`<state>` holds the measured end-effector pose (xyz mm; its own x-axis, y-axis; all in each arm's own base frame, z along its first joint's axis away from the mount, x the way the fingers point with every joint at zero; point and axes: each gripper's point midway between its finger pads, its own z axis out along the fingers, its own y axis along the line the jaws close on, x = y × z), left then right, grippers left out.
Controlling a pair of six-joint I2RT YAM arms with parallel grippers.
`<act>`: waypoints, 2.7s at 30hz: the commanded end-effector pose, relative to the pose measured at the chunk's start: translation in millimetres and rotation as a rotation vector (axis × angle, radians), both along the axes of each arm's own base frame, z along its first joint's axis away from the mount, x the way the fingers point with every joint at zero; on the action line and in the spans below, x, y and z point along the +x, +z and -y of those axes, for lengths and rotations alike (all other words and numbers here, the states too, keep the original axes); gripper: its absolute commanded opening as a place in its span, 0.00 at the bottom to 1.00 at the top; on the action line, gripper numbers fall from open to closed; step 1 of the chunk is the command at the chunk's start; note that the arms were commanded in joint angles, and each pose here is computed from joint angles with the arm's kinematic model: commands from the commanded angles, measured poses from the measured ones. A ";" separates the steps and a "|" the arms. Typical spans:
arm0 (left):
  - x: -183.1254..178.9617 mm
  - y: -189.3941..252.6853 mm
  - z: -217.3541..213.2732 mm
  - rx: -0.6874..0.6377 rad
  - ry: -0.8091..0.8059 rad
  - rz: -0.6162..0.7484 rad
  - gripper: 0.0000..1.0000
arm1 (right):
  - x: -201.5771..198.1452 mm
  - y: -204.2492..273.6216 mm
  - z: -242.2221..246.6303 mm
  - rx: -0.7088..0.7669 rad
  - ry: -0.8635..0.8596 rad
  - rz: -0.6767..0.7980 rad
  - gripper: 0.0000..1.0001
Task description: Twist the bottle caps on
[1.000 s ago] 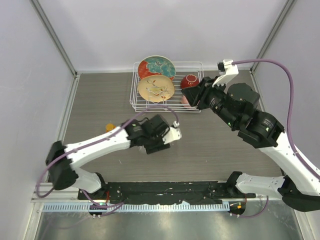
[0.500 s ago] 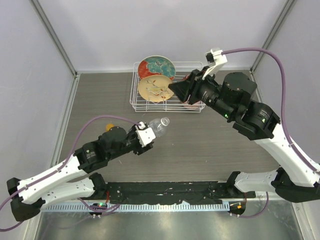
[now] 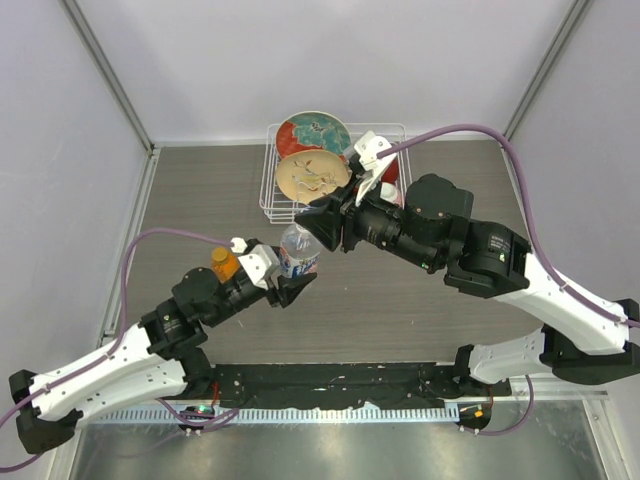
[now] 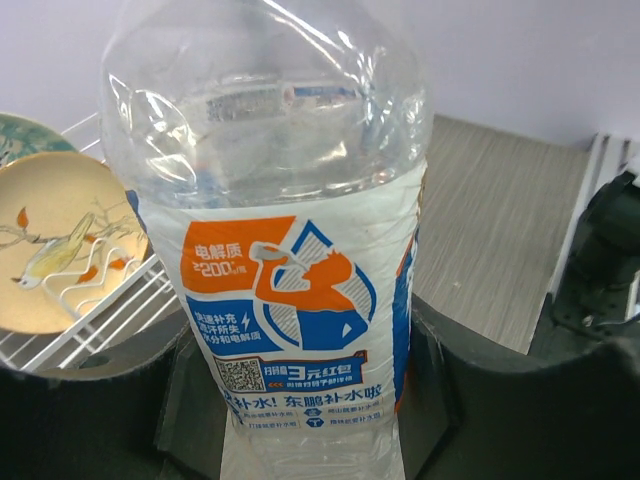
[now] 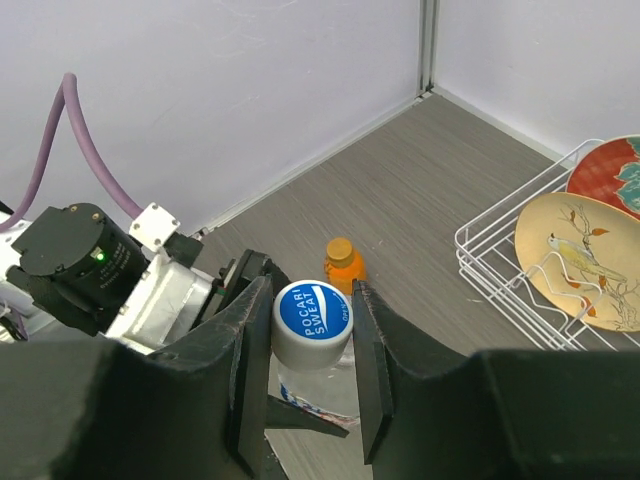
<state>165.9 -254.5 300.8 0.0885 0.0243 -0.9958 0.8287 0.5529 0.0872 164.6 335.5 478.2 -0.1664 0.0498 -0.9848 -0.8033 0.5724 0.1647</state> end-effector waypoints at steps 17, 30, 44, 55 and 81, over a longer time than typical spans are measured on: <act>-33.8 31.7 16.0 -0.186 -0.211 0.015 0.00 | -16.1 14.4 -2.9 0.049 0.078 0.051 0.06; -32.5 34.9 7.4 -0.208 -0.205 0.038 0.00 | -28.8 3.9 -8.2 0.076 0.144 0.010 0.06; -39.1 44.2 1.8 -0.225 -0.240 0.064 0.00 | -30.9 -3.3 -23.7 0.068 0.185 -0.007 0.06; -49.2 54.4 -2.3 -0.232 -0.286 0.089 0.00 | -30.4 -13.5 -28.8 0.052 0.209 -0.050 0.06; -53.4 75.2 -10.0 -0.289 -0.298 0.060 0.00 | -54.2 -46.8 -38.5 -0.030 0.440 -0.131 0.07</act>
